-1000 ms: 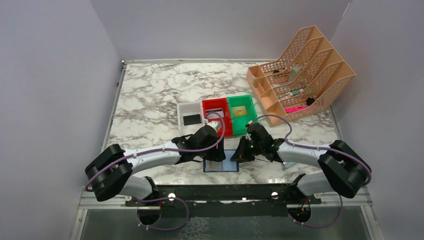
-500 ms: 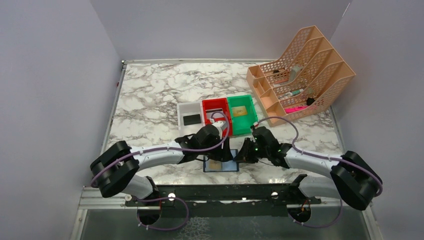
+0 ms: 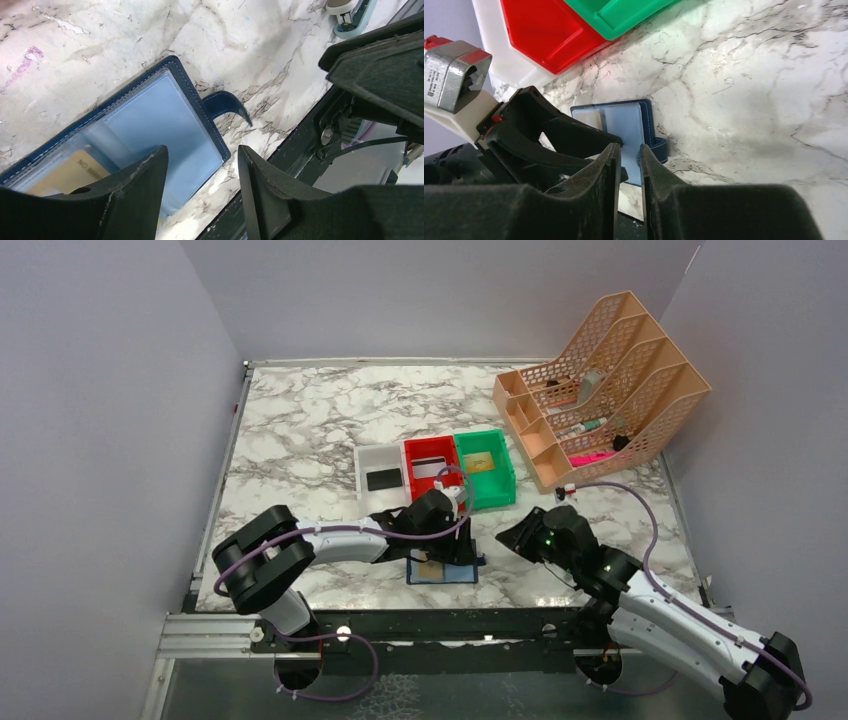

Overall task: Take the credit cards out of the card holder
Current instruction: Remove the credit card from the card holder.

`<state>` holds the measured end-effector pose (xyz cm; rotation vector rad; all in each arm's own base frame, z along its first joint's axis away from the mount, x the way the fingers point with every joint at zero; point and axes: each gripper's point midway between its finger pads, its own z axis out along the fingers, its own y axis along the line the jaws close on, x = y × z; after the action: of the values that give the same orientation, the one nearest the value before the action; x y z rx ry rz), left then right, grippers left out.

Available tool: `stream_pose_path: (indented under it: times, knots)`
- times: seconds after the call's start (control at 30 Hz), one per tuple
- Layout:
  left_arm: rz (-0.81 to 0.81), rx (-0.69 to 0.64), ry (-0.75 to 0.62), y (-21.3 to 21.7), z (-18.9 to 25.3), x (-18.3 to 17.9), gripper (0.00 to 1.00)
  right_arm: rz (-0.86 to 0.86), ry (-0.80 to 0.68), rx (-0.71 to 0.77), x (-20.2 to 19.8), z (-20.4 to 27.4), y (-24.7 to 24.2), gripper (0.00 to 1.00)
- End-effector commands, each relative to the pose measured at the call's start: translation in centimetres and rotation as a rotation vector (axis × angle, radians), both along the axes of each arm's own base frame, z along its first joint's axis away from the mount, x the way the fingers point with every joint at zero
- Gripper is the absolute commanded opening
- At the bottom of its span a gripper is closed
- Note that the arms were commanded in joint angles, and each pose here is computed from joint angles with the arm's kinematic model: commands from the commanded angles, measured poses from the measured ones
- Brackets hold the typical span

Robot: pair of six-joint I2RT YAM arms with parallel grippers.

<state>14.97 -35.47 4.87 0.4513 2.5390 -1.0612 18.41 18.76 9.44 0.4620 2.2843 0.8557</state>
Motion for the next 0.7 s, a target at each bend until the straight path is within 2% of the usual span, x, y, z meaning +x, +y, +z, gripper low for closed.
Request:
stream_pose_path:
  times: [0.0,0.17,0.47,0.67]
  knots:
    - [0.013,-0.013,-0.023,-0.4,1.1,0.3,0.56,-0.078,-0.001,-0.021,-0.2,-1.0,-1.8,0.27]
    - [0.094,0.054,-0.120,1.8,2.9,1.8,0.58,0.076,-0.068,0.049,-0.3,0.9,1.0,0.26]
    - [0.297,0.204,-0.212,7.4,3.6,3.6,0.59,0.352,-0.167,0.054,-0.2,4.0,5.4,0.25]
    - [0.475,0.251,-0.249,11.7,3.9,4.6,0.60,0.476,-0.131,0.024,-0.3,3.6,7.4,0.34]
